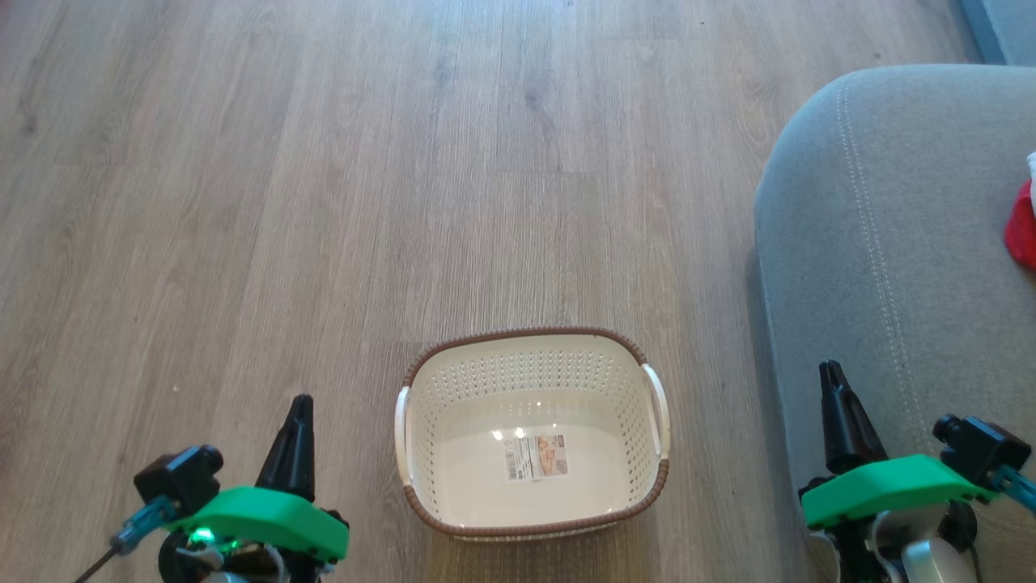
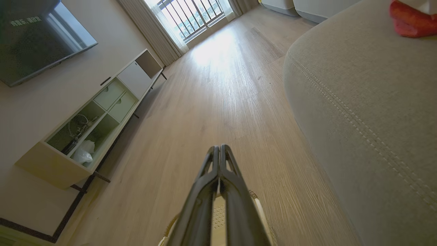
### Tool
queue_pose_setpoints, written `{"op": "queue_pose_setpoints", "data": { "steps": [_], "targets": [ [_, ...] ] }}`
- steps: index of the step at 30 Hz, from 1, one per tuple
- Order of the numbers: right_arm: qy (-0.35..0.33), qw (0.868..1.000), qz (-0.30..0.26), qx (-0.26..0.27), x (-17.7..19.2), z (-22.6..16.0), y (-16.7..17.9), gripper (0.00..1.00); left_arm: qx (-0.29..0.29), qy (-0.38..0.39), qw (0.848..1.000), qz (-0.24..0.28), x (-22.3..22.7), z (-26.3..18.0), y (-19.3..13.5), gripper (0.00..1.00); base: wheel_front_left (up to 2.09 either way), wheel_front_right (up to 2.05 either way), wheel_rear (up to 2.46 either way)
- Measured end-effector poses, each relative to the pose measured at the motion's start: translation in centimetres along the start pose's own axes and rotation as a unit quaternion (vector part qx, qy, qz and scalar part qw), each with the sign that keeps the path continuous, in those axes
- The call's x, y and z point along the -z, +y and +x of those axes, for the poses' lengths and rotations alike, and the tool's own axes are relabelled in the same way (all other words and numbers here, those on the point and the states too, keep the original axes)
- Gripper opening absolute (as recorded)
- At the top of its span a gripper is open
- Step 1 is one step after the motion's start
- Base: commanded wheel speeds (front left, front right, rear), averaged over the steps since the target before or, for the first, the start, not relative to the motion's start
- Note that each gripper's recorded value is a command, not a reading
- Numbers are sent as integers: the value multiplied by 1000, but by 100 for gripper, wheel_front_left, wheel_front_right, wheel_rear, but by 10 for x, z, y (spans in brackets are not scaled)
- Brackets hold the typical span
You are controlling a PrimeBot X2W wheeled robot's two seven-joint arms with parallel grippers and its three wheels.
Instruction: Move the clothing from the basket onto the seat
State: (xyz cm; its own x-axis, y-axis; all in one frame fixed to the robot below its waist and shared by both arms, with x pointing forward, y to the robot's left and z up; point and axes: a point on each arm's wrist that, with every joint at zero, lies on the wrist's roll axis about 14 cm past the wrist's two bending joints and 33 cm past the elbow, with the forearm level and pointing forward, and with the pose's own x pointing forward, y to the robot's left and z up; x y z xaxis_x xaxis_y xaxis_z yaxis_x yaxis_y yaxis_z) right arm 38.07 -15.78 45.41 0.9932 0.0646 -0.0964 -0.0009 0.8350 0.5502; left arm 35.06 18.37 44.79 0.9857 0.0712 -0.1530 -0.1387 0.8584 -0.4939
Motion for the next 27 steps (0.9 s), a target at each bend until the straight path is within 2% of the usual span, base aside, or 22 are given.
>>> {"op": "queue_pose_setpoints", "data": {
  "steps": [27],
  "targets": [
    [-6, 991, 131, 31, -9, -5, -14, 0, -11, 20, 990, -136, 1, 3, 4, 0, 0, 0, 0]
  ]
}}
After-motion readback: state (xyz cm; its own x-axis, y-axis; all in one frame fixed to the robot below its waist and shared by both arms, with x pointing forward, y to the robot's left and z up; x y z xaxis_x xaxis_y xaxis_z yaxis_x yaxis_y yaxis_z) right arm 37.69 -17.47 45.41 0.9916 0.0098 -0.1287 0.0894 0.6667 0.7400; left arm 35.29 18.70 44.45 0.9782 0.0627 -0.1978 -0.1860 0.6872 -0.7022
